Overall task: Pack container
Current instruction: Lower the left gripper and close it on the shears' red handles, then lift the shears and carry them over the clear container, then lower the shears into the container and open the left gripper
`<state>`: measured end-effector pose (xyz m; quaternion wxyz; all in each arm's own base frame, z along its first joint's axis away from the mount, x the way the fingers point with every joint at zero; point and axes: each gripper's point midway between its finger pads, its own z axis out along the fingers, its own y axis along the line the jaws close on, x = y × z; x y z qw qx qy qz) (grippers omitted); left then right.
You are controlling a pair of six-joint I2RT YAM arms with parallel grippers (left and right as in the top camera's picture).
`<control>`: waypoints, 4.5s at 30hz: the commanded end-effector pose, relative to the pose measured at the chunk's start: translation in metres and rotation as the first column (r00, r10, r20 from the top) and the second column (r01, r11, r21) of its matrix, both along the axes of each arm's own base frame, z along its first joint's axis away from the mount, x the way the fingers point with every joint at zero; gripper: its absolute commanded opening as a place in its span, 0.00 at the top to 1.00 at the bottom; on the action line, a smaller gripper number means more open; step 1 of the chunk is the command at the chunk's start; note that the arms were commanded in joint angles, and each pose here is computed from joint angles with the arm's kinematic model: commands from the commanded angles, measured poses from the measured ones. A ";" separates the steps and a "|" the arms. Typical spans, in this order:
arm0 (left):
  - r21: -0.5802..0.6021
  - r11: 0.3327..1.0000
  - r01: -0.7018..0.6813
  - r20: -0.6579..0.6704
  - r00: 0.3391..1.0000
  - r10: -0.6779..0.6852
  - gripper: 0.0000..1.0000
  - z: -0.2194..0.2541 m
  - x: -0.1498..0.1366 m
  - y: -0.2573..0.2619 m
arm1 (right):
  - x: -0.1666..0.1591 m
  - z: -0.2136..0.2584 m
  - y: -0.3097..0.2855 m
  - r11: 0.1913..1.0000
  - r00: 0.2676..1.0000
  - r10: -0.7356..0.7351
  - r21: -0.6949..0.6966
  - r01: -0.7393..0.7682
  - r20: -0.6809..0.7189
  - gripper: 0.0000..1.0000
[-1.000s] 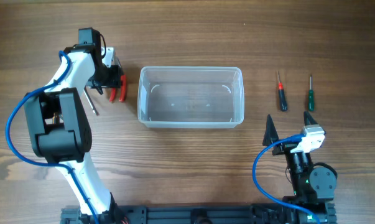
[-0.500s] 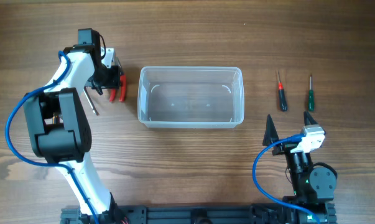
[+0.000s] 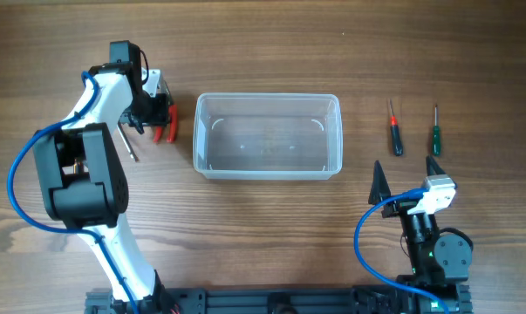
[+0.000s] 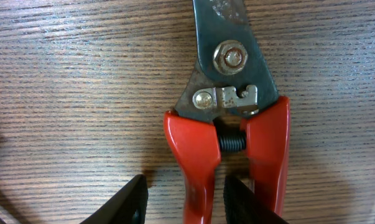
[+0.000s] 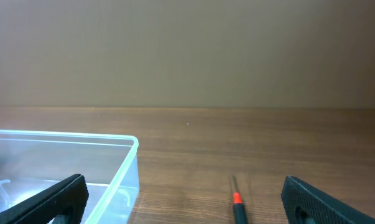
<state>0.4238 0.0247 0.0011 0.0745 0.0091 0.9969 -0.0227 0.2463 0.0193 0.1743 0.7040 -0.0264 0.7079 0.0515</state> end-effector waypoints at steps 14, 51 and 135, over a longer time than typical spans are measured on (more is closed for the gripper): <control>-0.034 0.999 0.007 -0.055 0.998 -0.009 0.73 -0.024 -0.004 -0.003 | -0.001 0.003 0.001 1.000 1.000 0.010 -0.008 -0.010 0.014 0.00; 0.023 1.000 0.002 0.224 0.975 -0.007 0.96 0.083 0.034 0.006 | -0.001 0.003 0.001 1.000 1.000 0.010 -0.008 -0.010 0.014 0.00; -0.061 0.961 0.269 -0.043 0.961 -0.272 0.96 0.077 -0.084 -0.223 | -0.001 0.003 0.001 1.000 1.000 0.010 -0.008 -0.010 0.014 0.00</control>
